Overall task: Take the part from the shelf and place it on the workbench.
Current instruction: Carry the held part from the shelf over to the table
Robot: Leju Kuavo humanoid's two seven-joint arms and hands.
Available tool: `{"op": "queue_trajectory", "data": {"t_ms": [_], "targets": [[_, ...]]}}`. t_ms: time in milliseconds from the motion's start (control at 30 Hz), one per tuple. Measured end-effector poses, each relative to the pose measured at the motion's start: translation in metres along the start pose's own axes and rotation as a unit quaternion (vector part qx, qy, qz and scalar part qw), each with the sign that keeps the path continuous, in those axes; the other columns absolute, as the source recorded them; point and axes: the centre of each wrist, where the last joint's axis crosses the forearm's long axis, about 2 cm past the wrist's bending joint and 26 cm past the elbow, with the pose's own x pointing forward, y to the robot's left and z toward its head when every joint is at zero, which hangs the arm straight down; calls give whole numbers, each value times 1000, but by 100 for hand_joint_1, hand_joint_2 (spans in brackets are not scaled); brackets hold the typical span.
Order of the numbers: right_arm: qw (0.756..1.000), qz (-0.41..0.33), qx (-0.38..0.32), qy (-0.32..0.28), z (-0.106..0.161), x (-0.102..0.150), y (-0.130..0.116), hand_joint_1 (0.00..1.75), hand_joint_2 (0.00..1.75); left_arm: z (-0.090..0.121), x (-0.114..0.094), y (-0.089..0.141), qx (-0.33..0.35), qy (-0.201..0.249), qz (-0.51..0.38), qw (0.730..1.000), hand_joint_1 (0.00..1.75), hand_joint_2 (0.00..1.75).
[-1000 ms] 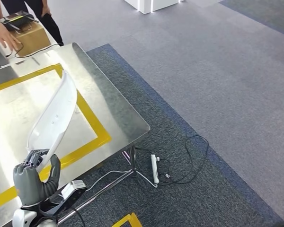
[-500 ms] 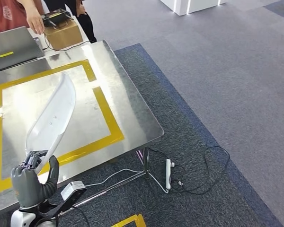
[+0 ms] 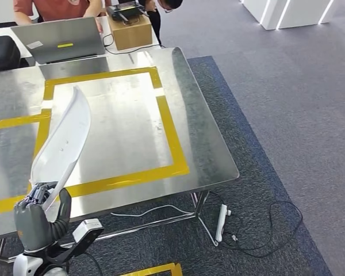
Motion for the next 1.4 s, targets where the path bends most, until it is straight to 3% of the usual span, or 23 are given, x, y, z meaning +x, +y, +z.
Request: {"op": "queue_trajectory", "data": {"t_ms": [800,1233,1400], "targets": [[1000,-3,2,-4,0,2,-1,0,0,-4,-2,-2,-3,12,-3,1000,175,175],[1000,24,7,-3,-2,3,-5,0,0,-22,-18,-22,-24,17,-19,999,175,175],[999,39,9,-4,-2,4,-7,0,0,-35,-35,-33,-41,40,-55,997,175,175]]}}
